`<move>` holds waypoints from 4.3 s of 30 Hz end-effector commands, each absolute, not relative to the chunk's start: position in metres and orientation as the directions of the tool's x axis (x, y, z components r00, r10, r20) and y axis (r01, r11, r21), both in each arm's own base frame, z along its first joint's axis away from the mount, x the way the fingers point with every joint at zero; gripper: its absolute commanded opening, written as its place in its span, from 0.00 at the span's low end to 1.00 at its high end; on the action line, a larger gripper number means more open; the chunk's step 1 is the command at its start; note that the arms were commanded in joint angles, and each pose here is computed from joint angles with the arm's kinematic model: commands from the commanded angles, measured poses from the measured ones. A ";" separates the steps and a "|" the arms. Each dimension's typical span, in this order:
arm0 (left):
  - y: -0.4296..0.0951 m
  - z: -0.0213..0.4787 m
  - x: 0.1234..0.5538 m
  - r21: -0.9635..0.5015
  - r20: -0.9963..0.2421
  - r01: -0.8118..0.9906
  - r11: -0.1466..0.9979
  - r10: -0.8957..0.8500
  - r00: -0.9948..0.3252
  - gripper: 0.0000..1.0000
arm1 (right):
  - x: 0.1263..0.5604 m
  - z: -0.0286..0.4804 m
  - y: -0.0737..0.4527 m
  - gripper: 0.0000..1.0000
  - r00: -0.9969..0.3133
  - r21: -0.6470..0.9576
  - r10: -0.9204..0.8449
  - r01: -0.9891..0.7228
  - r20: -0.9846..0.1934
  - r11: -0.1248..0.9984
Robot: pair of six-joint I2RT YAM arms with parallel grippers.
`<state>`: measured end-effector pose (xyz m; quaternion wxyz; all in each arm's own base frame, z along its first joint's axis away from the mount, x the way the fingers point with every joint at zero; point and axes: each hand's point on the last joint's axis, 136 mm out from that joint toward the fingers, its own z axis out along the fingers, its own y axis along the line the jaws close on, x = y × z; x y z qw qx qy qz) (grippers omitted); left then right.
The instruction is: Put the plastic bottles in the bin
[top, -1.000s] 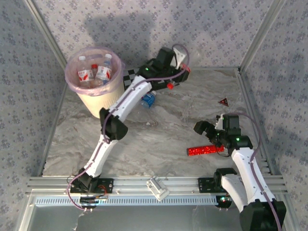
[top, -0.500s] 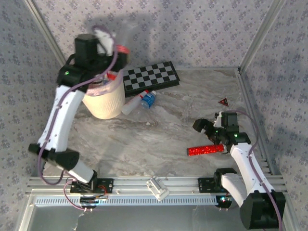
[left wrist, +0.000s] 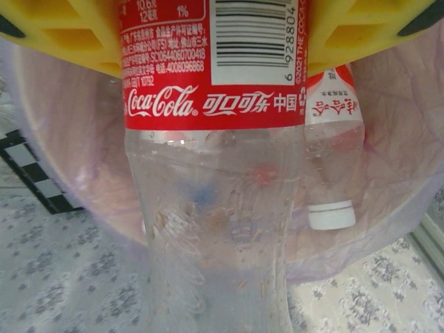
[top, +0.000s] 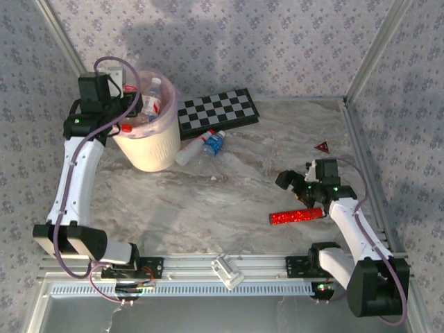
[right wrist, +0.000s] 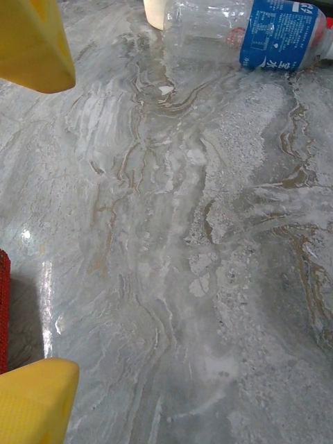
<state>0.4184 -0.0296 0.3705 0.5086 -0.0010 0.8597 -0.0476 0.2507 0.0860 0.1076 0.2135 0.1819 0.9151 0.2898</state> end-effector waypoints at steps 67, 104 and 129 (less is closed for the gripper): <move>-0.107 0.224 0.427 -0.247 -0.657 0.161 0.955 -0.043 -0.752 0.19 | 0.251 0.131 0.102 1.00 -0.847 0.590 0.403 0.137 -0.347 0.796; -0.287 0.274 0.360 0.079 -0.804 0.419 0.905 0.306 -0.510 0.77 | 0.251 0.147 0.108 1.00 -0.834 0.574 0.403 0.132 -0.376 0.808; -0.282 0.070 0.398 0.026 -0.496 0.324 0.946 0.293 -0.817 0.61 | 0.252 0.138 0.107 1.00 -0.839 0.559 0.399 0.142 -0.369 0.817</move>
